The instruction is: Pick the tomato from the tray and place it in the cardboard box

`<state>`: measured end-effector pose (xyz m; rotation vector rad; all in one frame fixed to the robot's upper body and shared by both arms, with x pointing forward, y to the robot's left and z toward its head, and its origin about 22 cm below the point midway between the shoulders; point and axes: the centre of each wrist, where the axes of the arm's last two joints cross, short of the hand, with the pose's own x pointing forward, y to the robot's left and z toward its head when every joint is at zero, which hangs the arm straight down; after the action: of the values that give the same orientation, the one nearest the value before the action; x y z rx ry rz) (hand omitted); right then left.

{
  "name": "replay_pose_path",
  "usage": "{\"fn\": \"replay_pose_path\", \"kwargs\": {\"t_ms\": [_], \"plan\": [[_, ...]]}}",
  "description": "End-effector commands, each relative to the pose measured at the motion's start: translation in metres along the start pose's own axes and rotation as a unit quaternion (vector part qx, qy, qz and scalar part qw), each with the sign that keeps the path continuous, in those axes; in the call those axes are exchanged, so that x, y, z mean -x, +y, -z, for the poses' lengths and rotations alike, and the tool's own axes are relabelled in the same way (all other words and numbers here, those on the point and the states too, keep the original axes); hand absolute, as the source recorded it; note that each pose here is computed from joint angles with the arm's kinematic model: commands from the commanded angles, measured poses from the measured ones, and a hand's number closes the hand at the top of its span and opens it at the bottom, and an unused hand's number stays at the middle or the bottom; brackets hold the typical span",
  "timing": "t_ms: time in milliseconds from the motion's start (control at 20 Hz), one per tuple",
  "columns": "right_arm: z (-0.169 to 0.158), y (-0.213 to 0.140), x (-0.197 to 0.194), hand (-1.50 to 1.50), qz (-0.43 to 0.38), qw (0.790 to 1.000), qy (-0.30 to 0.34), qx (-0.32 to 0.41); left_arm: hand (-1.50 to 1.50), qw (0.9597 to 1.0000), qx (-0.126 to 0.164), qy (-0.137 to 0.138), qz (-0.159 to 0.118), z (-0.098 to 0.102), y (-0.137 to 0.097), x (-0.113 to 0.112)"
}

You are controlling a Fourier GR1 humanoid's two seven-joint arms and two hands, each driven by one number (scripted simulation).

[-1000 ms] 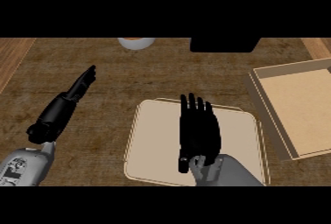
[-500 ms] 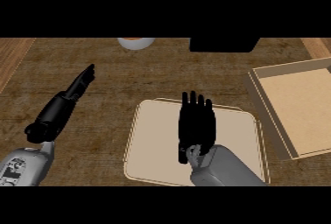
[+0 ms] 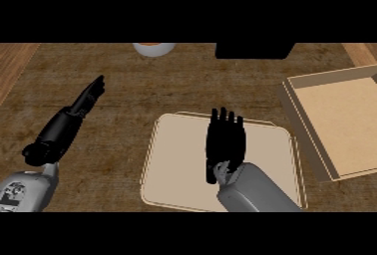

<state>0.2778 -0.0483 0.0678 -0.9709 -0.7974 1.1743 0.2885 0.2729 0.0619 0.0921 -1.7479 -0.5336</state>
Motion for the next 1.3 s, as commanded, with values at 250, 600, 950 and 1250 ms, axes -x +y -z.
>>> {"fn": "replay_pose_path", "kwargs": {"t_ms": [250, 600, 950, 1250], "plan": [[0.003, 0.029, 0.002, -1.50, 0.001, 0.997, 0.072, -0.016, 0.00, 1.0000, -0.002, -0.004, 0.000, 0.001, -0.006, 0.006], [-0.002, 0.017, -0.005, -1.50, -0.013, 0.994, 0.105, -0.011, 0.00, 1.0000, -0.001, -0.001, 0.001, 0.003, -0.015, 0.004], [0.023, 0.040, 0.010, -1.50, -0.004, 0.996, 0.075, -0.041, 0.00, 1.0000, 0.000, 0.001, 0.002, -0.009, -0.004, 0.000], [0.028, 0.059, 0.028, 1.50, -0.038, 0.999, 0.009, 0.026, 0.00, 1.0000, -0.002, -0.002, -0.005, -0.009, -0.017, 0.002]]}}
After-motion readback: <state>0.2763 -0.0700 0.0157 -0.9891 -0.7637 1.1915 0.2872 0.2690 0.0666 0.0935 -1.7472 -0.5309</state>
